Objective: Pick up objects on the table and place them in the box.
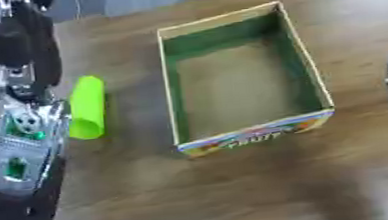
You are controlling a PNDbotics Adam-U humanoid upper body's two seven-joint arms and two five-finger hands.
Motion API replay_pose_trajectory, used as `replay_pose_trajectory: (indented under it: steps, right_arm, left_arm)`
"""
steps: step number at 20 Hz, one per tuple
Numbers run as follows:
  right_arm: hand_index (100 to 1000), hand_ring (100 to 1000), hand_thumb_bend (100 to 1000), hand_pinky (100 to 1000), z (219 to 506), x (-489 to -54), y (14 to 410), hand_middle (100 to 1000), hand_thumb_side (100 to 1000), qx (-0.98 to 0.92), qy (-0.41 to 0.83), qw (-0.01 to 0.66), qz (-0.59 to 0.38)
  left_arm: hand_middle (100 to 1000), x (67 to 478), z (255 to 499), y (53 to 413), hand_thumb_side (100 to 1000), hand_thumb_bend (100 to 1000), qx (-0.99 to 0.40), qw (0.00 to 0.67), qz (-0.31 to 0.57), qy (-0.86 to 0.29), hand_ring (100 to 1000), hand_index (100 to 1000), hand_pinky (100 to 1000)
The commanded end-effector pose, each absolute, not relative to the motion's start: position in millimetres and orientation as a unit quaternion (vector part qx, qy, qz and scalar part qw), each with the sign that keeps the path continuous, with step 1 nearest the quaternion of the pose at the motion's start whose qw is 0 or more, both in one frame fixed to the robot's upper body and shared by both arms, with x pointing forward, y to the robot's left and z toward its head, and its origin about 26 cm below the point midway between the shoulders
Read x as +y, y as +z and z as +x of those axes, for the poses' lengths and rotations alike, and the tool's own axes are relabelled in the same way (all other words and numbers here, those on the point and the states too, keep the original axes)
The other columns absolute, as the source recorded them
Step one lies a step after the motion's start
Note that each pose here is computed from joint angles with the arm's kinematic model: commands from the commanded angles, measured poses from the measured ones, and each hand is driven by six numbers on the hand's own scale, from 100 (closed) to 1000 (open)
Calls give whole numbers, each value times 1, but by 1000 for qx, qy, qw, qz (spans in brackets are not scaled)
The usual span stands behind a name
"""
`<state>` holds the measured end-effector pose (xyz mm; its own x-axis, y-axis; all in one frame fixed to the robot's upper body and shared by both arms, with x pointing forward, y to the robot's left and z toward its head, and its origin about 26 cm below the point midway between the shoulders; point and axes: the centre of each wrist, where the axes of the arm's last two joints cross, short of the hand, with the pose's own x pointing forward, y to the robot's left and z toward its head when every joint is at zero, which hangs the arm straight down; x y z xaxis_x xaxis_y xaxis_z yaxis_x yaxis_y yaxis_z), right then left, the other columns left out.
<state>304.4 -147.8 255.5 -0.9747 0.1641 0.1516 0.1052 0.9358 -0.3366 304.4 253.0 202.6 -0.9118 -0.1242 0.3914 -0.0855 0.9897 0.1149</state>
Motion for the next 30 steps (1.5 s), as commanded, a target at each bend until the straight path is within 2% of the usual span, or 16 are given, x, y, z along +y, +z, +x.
replay_pose_trajectory:
  steps: [1, 9, 11, 16, 21, 22, 23, 24, 27, 28, 29, 30]
  right_arm:
    - [872, 717, 234, 234, 301, -146, 259, 710, 1000, -981, 164, 79, -62]
    - [873, 718, 258, 222, 301, -147, 258, 708, 1000, -980, 169, 83, -64]
    - [873, 718, 279, 218, 301, -147, 258, 707, 1000, -979, 173, 83, -65]
    - [876, 719, 289, 215, 302, -149, 255, 706, 1000, -978, 177, 88, -68]
    - [877, 719, 305, 209, 301, -149, 254, 705, 1000, -977, 182, 92, -66]
    - [878, 720, 322, 203, 301, -149, 254, 704, 1000, -977, 183, 92, -66]
    - [878, 720, 317, 205, 301, -149, 253, 704, 1000, -976, 184, 93, -66]
    - [879, 719, 329, 200, 301, -149, 253, 704, 1000, -976, 186, 94, -66]
    - [880, 720, 334, 198, 301, -149, 252, 704, 1000, -975, 188, 97, -66]
    - [881, 720, 341, 196, 301, -149, 251, 703, 1000, -975, 188, 98, -65]
    - [881, 720, 343, 196, 301, -149, 251, 703, 1000, -975, 189, 99, -65]
    - [881, 720, 345, 195, 301, -149, 251, 703, 1000, -975, 190, 100, -65]
  left_arm:
    - [768, 253, 302, 209, 861, 576, -979, 190, 48, -52, 702, 882, 488]
    - [777, 254, 302, 209, 861, 575, -978, 193, 53, -62, 703, 889, 493]
    - [810, 265, 300, 211, 802, 632, -971, 194, 86, -109, 729, 921, 519]
    - [863, 303, 292, 216, 760, 719, -900, 245, 200, -301, 779, 999, 576]
    - [878, 314, 287, 211, 759, 714, -878, 276, 202, -334, 808, 1000, 612]
    - [877, 316, 286, 210, 717, 763, -875, 282, 205, -338, 812, 993, 632]
    - [876, 318, 285, 210, 731, 745, -868, 287, 211, -346, 810, 1000, 624]
    - [878, 320, 284, 210, 699, 810, -859, 292, 219, -359, 814, 984, 646]
    - [888, 330, 280, 209, 705, 856, -809, 318, 253, -424, 824, 989, 669]
    - [906, 332, 280, 209, 650, 912, -792, 324, 260, -447, 859, 1000, 725]
    - [914, 334, 279, 210, 629, 930, -773, 329, 264, -473, 867, 1000, 739]
    - [935, 336, 279, 210, 553, 1000, -758, 333, 264, -494, 889, 1000, 772]
